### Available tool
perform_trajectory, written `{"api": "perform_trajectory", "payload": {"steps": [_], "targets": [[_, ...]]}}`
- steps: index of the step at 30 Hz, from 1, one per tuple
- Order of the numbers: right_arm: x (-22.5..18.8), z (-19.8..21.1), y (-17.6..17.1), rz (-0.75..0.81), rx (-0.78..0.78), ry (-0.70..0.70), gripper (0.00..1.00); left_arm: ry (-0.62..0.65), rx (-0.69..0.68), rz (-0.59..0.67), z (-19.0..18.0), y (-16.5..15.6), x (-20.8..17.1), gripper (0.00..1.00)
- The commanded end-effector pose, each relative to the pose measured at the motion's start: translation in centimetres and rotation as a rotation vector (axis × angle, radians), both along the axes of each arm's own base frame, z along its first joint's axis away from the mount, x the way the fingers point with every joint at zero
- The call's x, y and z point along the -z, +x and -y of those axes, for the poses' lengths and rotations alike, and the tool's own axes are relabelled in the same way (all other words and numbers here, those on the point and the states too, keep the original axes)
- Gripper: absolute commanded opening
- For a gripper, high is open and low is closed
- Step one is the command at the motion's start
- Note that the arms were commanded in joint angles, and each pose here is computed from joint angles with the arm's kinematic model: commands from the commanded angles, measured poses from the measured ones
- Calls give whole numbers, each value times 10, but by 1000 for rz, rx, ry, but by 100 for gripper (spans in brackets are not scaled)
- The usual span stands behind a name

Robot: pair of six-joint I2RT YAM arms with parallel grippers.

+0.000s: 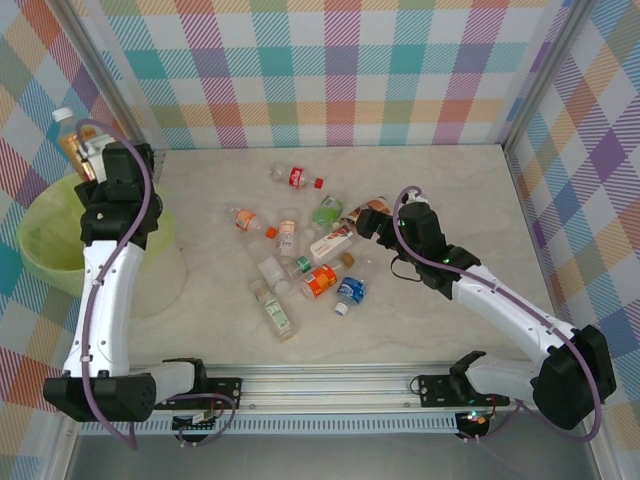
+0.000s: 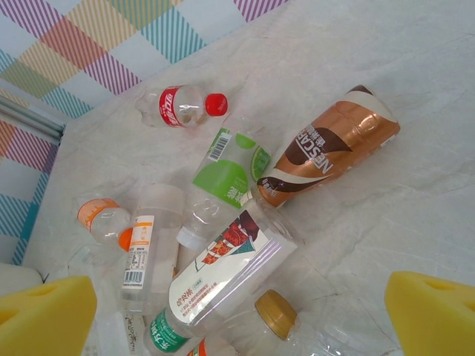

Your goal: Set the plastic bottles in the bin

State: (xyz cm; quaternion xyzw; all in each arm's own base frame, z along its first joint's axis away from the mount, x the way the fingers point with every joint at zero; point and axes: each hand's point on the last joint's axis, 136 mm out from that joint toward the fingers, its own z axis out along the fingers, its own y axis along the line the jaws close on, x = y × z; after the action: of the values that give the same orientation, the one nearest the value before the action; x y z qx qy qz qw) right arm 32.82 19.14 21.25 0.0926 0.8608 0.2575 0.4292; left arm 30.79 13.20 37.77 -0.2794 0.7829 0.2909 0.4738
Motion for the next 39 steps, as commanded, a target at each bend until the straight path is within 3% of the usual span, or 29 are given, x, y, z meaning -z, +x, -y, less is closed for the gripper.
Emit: {"api": "perform_trajectory", "payload": {"steps": [1,9,13,16,19,34,39], "targets": [[-7,3,-1,16,-2,-11,100,-180,-15,-23,-5,-6,39,51],[-5,6,-4,10,3,-17,100,-436,-69,-82,-19,-11,104,56],[-4,7,-5,8,6,-14,100,-501,-33,-103,-9,-6,121,59],[-3,7,-5,6,5,-17,100,-523,-16,-107,-5,-4,124,67],[-1,8,-6,2,7,-23,100,-526,-3,-90,-2,-4,118,74],[4,7,-5,-11,10,-26,100,-595,184,83,28,5,58,83],[5,6,-4,-1,4,-20,100,-605,243,239,40,-6,24,90]]}}
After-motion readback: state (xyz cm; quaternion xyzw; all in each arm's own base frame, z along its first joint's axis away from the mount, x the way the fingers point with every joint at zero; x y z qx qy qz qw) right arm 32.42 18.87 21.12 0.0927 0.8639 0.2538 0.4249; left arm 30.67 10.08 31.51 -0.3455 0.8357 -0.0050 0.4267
